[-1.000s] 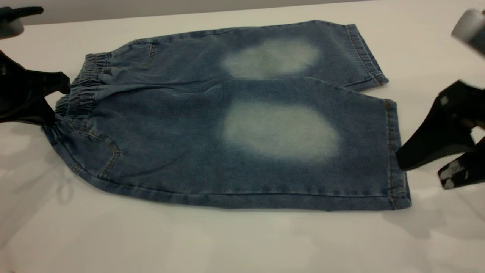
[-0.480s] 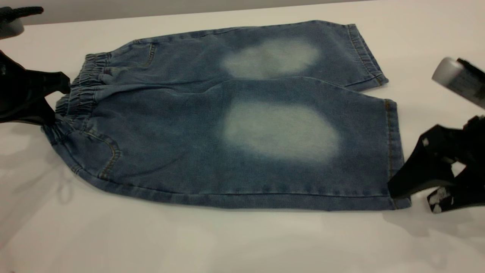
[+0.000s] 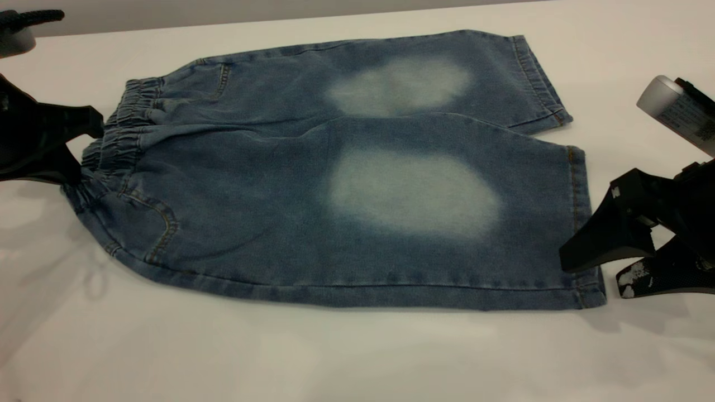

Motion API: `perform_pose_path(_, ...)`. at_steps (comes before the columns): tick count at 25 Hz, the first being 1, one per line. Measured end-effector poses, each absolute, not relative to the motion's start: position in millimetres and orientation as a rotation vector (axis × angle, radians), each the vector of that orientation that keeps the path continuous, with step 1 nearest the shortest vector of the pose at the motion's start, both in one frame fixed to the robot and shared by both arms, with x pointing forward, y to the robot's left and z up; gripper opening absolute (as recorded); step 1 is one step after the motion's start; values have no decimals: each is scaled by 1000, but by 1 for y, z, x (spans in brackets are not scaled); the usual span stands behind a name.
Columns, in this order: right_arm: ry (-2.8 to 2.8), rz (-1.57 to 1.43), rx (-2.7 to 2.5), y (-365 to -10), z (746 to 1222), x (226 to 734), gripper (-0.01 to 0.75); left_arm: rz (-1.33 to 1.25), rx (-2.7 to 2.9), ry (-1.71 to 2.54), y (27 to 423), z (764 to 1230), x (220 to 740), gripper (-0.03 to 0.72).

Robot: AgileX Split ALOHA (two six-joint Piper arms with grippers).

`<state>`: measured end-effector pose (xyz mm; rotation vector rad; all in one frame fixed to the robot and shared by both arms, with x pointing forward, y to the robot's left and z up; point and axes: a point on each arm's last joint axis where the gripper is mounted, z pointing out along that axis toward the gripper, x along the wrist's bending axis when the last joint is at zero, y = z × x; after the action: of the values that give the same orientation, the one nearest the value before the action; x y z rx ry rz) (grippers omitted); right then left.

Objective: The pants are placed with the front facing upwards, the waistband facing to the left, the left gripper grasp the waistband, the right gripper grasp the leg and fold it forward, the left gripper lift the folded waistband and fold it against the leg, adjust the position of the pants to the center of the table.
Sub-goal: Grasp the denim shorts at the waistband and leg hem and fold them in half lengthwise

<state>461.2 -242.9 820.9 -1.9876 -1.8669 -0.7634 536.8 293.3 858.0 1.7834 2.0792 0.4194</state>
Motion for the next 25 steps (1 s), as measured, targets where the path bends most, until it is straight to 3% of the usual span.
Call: perform_pose_path(25,-1834,-733,-1991,-242,814,459,510,426,1775,2073,293,858,538,37)
